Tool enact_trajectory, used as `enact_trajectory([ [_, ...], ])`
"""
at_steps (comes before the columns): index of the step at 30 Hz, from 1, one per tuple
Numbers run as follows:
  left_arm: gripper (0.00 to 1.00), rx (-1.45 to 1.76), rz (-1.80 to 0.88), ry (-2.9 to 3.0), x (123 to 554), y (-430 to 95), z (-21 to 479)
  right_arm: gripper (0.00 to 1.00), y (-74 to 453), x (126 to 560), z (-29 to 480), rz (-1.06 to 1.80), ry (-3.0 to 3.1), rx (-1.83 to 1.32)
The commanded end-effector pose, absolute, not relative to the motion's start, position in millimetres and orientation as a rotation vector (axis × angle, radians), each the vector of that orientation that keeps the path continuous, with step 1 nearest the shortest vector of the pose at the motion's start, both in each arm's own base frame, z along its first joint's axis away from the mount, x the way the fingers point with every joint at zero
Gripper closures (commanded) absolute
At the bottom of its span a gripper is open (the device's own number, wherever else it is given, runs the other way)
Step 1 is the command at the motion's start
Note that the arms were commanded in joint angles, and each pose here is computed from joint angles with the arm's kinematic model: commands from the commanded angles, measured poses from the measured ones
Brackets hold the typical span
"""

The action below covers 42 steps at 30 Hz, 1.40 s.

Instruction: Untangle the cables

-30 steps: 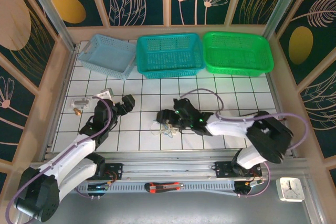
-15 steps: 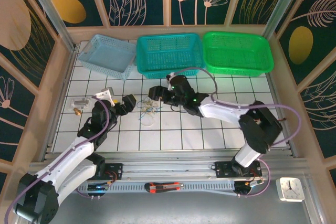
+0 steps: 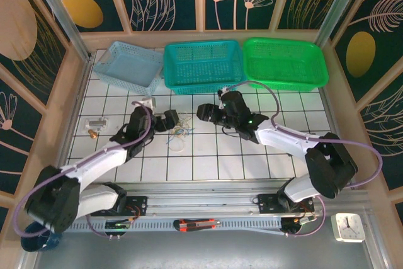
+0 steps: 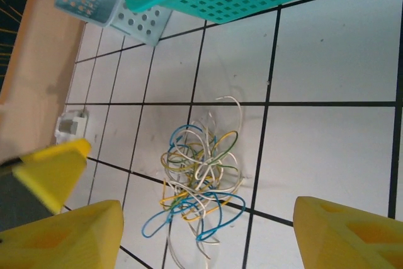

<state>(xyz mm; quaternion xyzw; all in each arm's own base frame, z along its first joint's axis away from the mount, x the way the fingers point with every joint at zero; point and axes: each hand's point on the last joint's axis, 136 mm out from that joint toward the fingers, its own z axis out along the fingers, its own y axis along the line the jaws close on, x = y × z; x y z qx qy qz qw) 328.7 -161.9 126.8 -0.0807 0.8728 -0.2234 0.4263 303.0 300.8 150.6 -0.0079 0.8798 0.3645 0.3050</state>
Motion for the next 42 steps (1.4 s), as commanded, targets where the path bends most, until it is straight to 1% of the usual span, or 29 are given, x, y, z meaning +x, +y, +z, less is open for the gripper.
enact_trajectory([
  [1,0.01,-0.184,-0.364,2.223,346.6,-150.8,116.9,0.29,287.0,302.3,131.2,0.895,2.367,-0.007],
  [7,0.01,-0.108,-0.475,2.256,366.3,-183.1,96.4,0.28,267.6,295.8,121.1,0.866,2.376,0.058],
  [13,0.01,-0.036,-0.614,2.304,374.1,-215.0,79.6,0.21,241.3,295.2,119.5,0.775,2.362,0.142],
  [16,0.01,0.013,-0.697,2.325,372.5,-232.0,74.6,0.21,234.0,293.6,122.9,0.773,2.340,0.143],
  [21,0.01,0.129,-0.819,2.362,356.9,-266.5,68.8,0.23,220.5,295.9,130.3,0.797,2.297,0.173],
  [23,0.01,0.175,-0.854,2.397,347.9,-280.7,57.1,0.25,217.0,298.8,131.8,0.818,2.294,0.188],
  [31,0.01,0.351,-1.040,2.336,306.8,-334.4,81.5,0.27,208.7,312.4,146.7,0.844,2.253,0.222],
  [32,0.01,0.356,-1.059,2.301,303.4,-335.2,95.5,0.27,209.9,312.3,147.7,0.852,2.252,0.219],
  [34,0.01,0.315,-1.043,2.272,302.8,-327.0,104.6,0.28,212.2,313.5,150.0,0.866,2.248,0.214],
  [38,0.01,0.144,-0.824,2.231,314.6,-285.5,115.7,0.32,219.8,314.9,142.4,0.879,2.281,0.184],
  [40,0.01,0.075,-0.702,2.241,319.2,-265.4,113.8,0.36,223.2,316.2,133.4,0.870,2.313,0.170],
  [42,0.01,0.071,-0.635,2.270,318.5,-256.9,106.8,0.39,224.3,319.2,123.6,0.847,2.343,0.166],
])
